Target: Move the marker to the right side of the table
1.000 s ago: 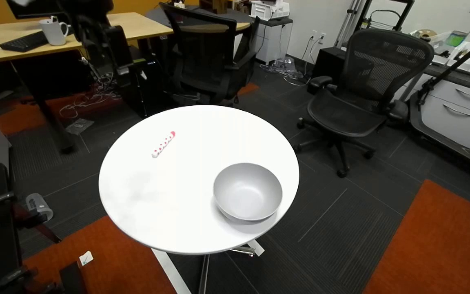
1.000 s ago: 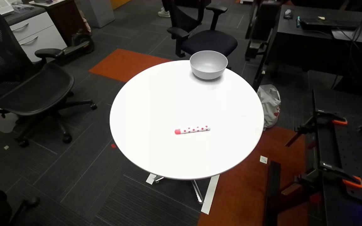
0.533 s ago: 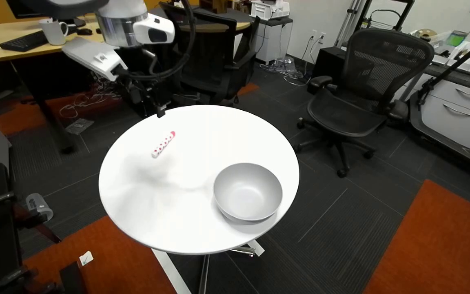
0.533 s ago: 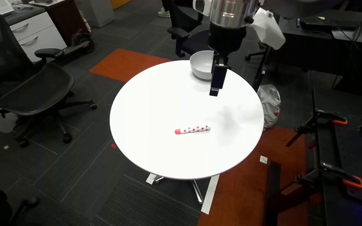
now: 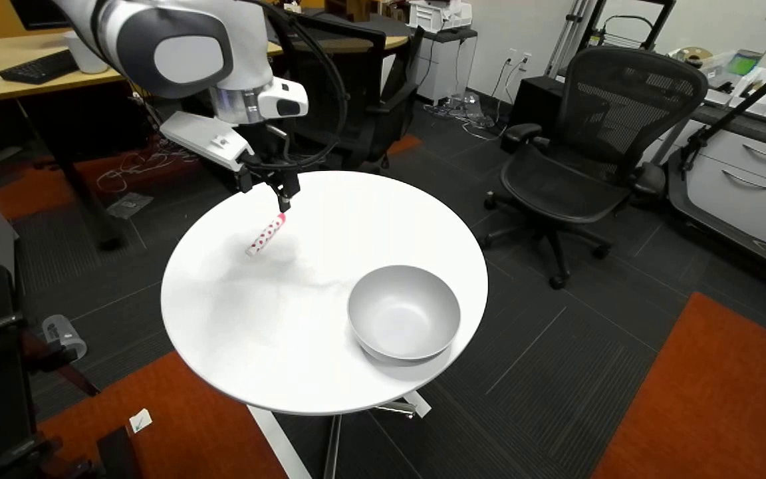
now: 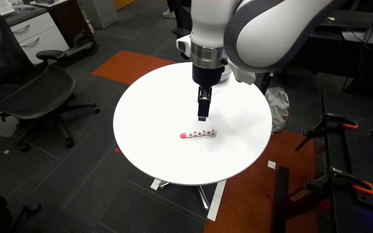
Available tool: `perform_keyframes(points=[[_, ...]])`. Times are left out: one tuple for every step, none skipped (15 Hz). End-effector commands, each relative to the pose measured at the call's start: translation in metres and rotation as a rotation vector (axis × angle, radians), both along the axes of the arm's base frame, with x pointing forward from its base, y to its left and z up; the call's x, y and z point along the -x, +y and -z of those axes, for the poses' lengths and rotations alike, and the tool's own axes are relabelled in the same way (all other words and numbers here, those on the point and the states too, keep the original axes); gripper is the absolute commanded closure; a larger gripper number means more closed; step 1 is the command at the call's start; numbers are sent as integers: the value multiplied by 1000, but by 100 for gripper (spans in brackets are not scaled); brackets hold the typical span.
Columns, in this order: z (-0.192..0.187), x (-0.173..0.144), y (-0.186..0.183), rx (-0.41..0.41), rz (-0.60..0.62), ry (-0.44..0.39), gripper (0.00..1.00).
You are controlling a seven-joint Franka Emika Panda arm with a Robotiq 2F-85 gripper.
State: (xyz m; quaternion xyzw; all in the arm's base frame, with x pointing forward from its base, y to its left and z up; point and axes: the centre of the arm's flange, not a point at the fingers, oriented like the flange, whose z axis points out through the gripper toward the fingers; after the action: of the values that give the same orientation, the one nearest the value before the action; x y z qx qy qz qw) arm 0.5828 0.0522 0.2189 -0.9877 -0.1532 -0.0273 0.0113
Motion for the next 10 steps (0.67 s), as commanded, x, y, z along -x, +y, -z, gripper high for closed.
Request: perform_keyframes(points=[[25, -24, 7, 10, -48, 12, 0], [31, -27, 7, 13, -54, 19, 0], [38, -29, 7, 16, -62, 25, 0], [44, -32, 8, 19, -68, 31, 0], [50, -35, 8, 23, -72, 38, 0], [56, -38, 9, 24, -75, 43, 0], [62, -39, 9, 25, -77, 50, 0], [68, -40, 11, 25, -81, 57, 0], [72, -41, 12, 24, -83, 63, 0], [77, -42, 13, 24, -85, 70, 0]])
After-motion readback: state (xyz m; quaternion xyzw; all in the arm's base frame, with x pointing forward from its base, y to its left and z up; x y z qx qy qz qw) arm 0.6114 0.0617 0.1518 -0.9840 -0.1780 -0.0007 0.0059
